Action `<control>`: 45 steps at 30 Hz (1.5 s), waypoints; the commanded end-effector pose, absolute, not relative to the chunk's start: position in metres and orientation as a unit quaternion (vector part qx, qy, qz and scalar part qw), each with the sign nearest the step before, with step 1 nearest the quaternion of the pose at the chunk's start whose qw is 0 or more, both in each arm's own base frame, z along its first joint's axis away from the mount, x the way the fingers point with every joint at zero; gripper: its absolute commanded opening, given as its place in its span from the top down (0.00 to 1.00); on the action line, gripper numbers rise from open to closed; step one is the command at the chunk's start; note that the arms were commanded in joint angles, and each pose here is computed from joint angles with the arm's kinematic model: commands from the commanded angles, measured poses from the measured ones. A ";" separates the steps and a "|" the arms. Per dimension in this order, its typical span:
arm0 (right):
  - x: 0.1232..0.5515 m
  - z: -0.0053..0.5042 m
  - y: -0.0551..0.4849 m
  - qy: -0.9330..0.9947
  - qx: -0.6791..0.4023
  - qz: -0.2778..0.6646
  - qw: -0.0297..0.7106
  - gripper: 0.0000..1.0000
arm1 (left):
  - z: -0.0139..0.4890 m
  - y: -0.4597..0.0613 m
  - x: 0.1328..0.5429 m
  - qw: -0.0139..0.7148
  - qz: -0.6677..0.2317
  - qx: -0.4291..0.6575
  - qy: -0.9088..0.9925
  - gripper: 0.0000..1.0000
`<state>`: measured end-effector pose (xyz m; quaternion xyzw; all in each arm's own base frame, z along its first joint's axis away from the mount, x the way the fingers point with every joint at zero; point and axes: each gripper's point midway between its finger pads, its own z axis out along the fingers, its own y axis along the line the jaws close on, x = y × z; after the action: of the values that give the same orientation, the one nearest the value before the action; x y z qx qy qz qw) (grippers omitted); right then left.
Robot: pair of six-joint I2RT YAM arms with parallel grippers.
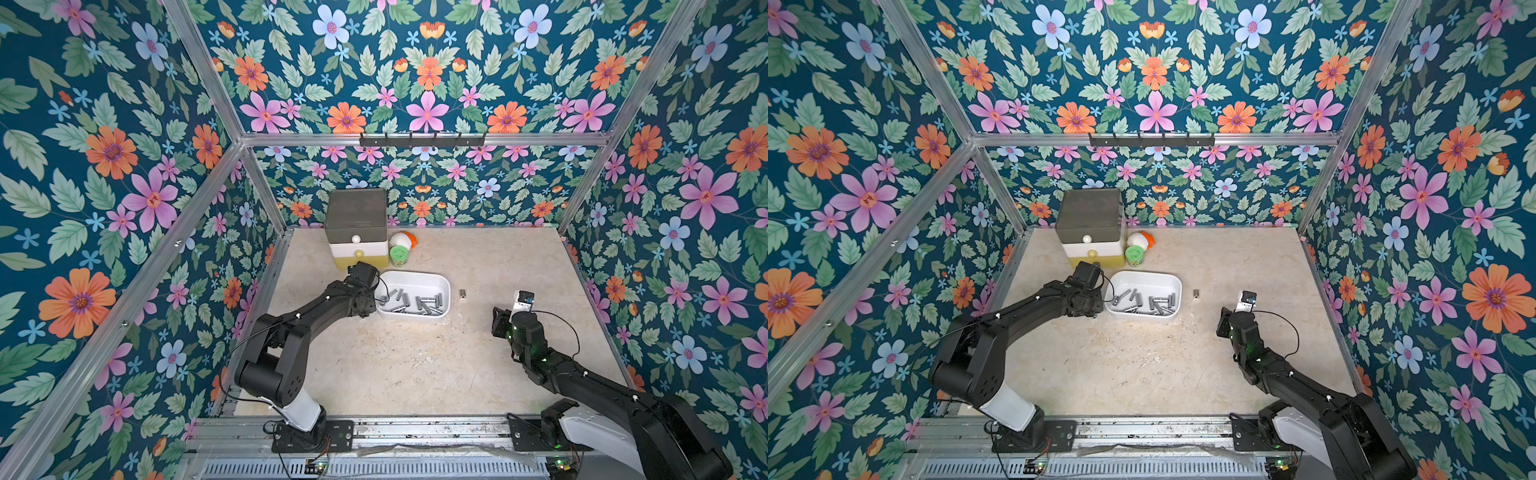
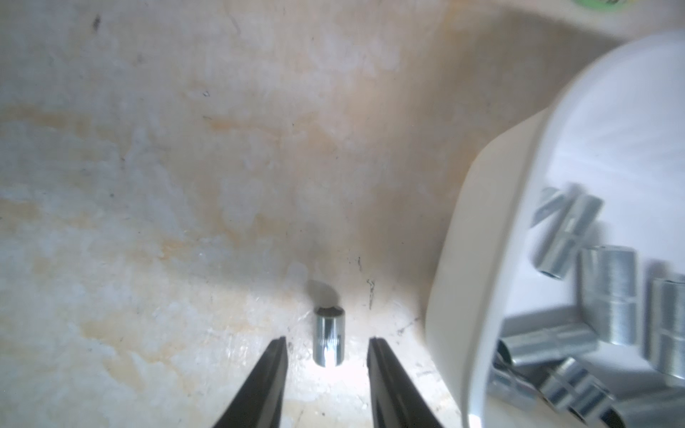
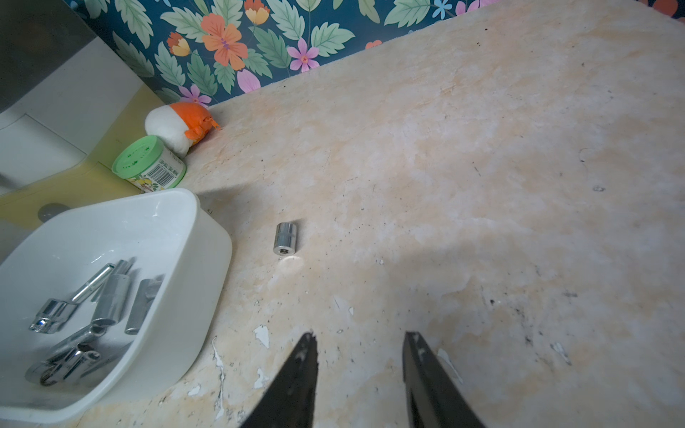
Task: Take out the socket from the storage box
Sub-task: Place the socket head at the center of the board, then pick up the socket head from the storage box.
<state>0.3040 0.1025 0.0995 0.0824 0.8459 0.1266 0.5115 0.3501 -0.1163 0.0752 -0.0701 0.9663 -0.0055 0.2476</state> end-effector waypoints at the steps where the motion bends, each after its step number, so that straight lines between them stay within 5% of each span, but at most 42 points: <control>1: 0.306 0.105 0.103 0.842 0.085 0.128 0.517 0.57 | 0.103 -0.111 0.345 0.268 -0.008 -0.073 0.961 0.57; 7: 0.315 0.120 0.126 0.864 0.055 0.120 0.486 0.57 | 0.153 -0.095 0.319 0.305 -0.013 -0.073 0.949 0.55; 18: 0.352 0.137 0.262 0.937 -0.074 0.104 0.325 0.59 | 0.167 -0.077 0.272 0.344 -0.034 -0.059 0.937 0.52; 27: 0.391 0.096 0.336 0.959 -0.114 0.118 0.231 0.60 | 0.171 -0.079 0.269 0.357 -0.035 -0.053 0.932 0.51; 45: 0.409 0.043 0.389 0.967 -0.131 0.091 0.199 0.65 | 0.167 -0.079 0.269 0.352 -0.030 -0.053 0.934 0.51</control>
<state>0.4087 0.3958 0.0446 -0.1349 0.9647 0.1116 0.1965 0.2670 -0.0806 0.1648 -0.0505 0.9365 -0.0350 0.3452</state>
